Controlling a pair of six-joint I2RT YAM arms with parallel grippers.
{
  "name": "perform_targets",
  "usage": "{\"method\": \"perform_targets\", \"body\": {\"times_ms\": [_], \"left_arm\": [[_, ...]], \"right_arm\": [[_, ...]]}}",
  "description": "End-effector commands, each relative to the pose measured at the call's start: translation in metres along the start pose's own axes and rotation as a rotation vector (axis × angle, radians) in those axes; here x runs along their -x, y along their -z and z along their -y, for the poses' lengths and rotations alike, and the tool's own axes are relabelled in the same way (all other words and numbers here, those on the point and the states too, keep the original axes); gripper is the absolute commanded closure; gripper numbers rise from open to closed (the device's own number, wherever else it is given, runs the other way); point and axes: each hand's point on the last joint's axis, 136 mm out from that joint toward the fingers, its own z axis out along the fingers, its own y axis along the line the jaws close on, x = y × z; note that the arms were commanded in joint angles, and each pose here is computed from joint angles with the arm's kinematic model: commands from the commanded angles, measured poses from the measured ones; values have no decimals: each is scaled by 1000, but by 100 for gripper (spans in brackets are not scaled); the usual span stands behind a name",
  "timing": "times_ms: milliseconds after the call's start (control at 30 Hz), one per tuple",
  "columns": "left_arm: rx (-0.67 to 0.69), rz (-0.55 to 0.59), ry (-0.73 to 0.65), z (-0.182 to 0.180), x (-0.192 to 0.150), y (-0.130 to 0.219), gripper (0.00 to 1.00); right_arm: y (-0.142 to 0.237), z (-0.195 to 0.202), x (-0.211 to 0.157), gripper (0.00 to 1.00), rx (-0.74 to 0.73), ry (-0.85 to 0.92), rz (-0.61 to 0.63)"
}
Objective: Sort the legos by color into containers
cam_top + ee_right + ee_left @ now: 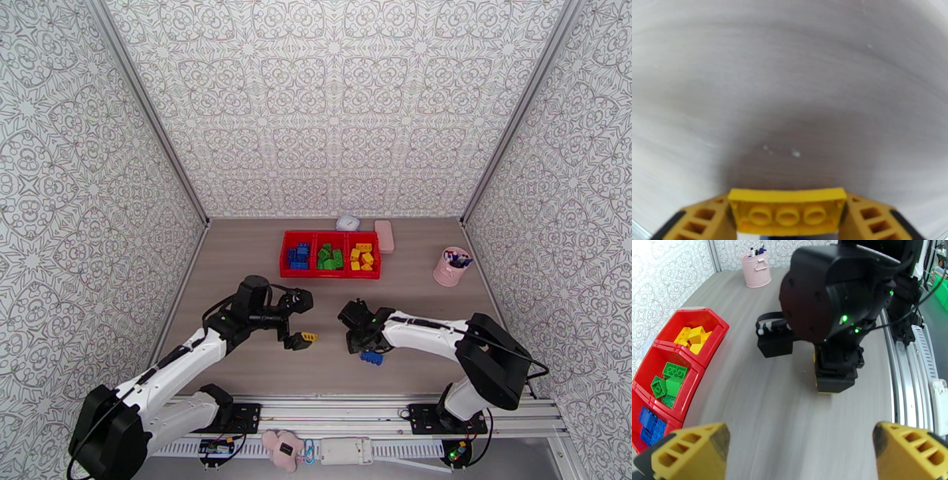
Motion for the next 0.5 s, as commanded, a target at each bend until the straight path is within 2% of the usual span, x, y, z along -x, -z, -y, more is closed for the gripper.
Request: {"method": "perform_targets", "body": {"times_ms": [0, 233, 467], "left_arm": [[8, 43, -26, -2, 18, 3, 0], [56, 70, -63, 6, 36, -5, 0], [87, 100, -63, 13, 45, -32, 0]], "right_arm": [[31, -7, 40, 44, 54, -23, 136], [66, 10, 109, 44, 83, -48, 305], [79, 48, 193, 44, 46, -68, 419]]}}
